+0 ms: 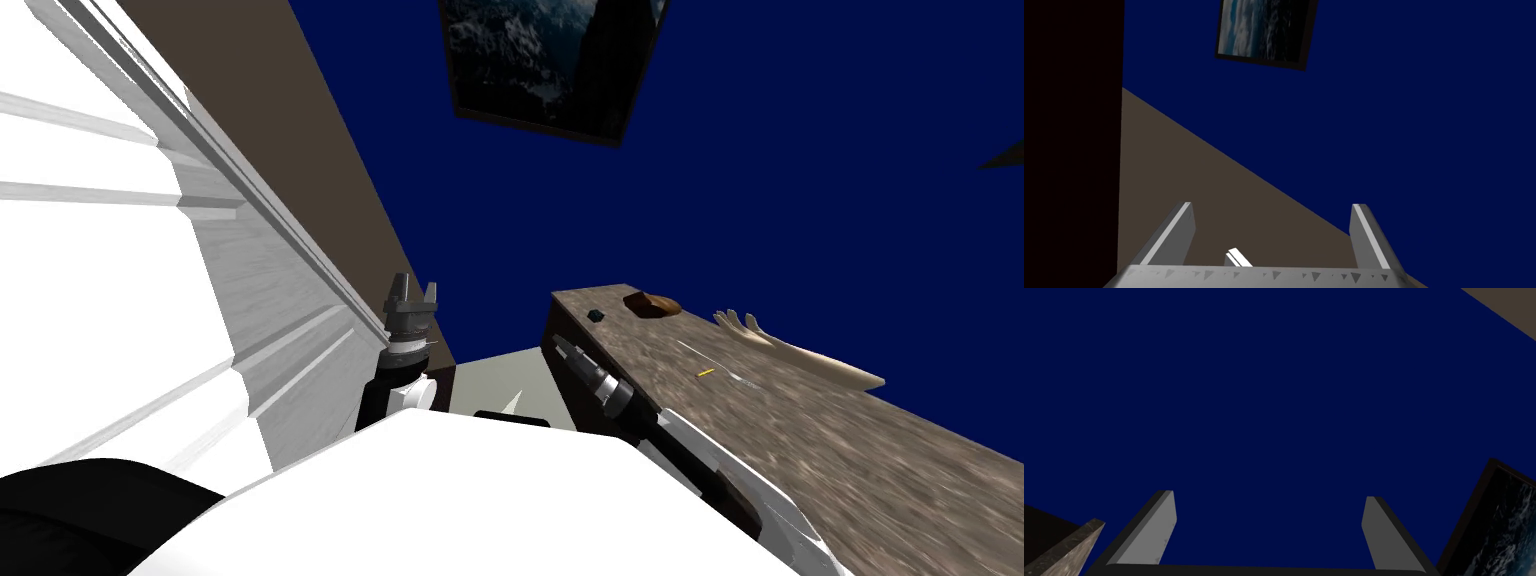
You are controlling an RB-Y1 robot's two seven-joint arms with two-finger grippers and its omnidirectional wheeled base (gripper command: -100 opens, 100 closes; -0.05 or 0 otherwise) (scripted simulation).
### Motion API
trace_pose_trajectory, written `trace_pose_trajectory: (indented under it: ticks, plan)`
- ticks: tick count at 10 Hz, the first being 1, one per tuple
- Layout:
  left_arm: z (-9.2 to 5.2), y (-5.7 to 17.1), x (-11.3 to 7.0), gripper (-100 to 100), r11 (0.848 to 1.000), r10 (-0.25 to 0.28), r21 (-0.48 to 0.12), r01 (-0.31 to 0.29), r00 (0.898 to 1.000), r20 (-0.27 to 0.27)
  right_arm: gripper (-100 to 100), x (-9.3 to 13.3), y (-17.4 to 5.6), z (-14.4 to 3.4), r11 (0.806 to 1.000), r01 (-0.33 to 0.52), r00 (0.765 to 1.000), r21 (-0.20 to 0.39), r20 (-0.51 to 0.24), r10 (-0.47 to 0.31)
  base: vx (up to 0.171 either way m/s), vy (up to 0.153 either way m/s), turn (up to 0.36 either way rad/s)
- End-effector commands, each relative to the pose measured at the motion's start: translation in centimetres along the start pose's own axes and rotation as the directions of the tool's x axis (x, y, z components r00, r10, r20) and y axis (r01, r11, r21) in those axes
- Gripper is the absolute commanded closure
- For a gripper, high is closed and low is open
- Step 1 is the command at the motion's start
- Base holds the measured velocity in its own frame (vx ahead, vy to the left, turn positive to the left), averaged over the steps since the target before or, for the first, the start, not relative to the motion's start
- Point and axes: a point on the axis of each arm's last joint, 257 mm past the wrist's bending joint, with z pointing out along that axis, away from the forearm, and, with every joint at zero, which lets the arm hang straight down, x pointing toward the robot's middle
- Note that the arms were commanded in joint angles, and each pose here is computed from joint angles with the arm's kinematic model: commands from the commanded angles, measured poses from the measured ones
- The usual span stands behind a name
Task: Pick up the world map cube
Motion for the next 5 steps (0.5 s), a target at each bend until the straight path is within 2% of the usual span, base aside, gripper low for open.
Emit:
trace_pose_trajectory:
  ticks: [1, 2, 3, 4, 5]
  plan:
    - [0.0, 0.0, 0.0, 0, 1.0, 0.0, 0.0, 0.0, 1.0, 0.0, -100, 0.3, -0.8, -0.5, 1.0, 0.019, 0.999, 0.022, -0.03, -0.018, -0.041, -0.011, -0.006]
    - [0.0, 0.0, 0.0, 0, 1.0, 0.0, 0.0, 0.0, 1.0, 0.0, -100, 1.7, -2.3, -1.1, 0.998, 0.005, 0.997, 0.063, -0.073, -0.001, -0.079, -0.014, 0.249]
    - [0.0, 0.0, 0.0, 0, 1.0, 0.0, 0.0, 0.0, 1.0, 0.0, -100, 1.7, -2.7, -1.4, 0.997, 0.025, 0.996, 0.076, -0.093, -0.018, -0.085, -0.033, 0.187]
    - [0.0, 0.0, 0.0, 0, 1.0, 0.0, 0.0, 0.0, 1.0, 0.0, -100, 1.7, -2.9, -1.6, 0.996, 0.034, 0.994, 0.081, -0.102, -0.026, -0.04, -0.027, -0.023]
    - [0.0, 0.0, 0.0, 0, 1.0, 0.0, 0.0, 0.0, 1.0, 0.0, -100, 3.0, -4.5, -2.5, 0.992, 0.027, 0.989, 0.126, -0.146, -0.009, -0.076, -0.034, 0.228]
